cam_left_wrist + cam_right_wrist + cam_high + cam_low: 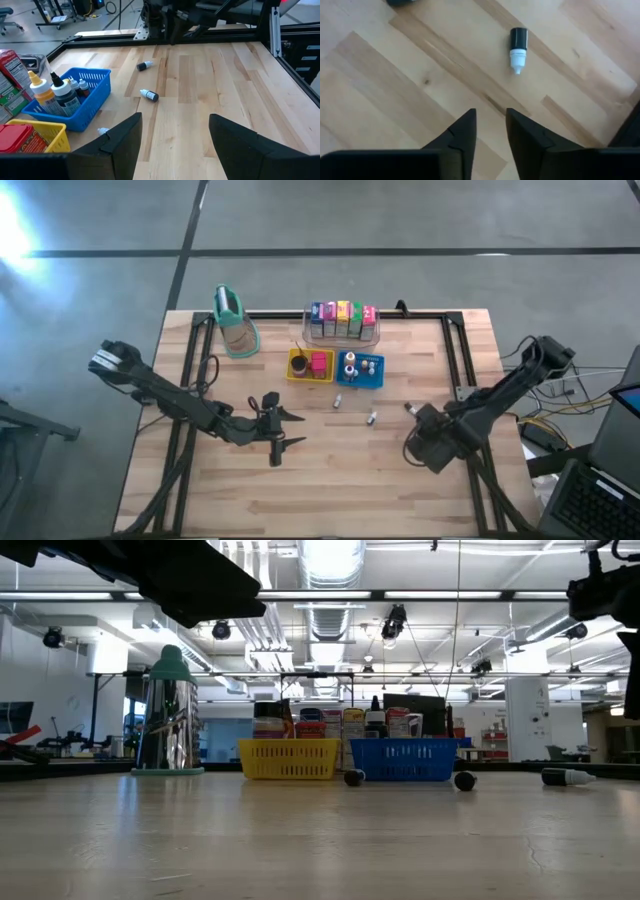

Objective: Pick & Place Kitchen Items
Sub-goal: Put the small black food coloring bottle into the blue bin

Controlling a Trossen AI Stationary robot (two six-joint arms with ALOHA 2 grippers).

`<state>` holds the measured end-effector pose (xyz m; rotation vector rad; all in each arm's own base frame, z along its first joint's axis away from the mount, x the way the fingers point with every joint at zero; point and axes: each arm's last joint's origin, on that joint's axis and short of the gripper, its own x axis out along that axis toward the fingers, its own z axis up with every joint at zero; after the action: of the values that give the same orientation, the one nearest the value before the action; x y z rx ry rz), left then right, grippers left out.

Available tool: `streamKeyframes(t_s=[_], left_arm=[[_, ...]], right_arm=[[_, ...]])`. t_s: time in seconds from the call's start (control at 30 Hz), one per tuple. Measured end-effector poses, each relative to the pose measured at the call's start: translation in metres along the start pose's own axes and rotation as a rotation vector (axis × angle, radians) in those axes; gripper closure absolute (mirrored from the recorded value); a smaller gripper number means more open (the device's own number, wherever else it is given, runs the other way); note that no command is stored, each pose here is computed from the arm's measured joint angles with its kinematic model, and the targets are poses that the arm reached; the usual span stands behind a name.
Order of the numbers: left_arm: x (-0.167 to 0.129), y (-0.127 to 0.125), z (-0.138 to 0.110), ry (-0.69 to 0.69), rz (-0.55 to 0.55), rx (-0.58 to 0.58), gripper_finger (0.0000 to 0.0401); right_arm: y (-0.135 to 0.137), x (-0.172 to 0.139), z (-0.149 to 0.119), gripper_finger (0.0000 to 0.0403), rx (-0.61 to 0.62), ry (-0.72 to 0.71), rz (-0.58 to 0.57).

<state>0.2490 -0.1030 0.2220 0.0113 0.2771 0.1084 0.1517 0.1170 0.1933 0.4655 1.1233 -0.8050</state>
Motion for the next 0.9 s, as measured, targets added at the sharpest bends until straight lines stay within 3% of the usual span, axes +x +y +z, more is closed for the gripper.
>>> streamKeyframes(t_s=[0.4,0.9], left_arm=[[0.000,0.000,0.000,0.000,0.000,0.000,0.0165],[0.000,0.000,0.000,0.000,0.000,0.000,0.0165]], right_arm=[[0.009,0.006,-0.028,0.0245,-0.015,-0.123,0.003],[-0.027,0.025,-0.039,0.0220,0.089,-0.231,-0.043]])
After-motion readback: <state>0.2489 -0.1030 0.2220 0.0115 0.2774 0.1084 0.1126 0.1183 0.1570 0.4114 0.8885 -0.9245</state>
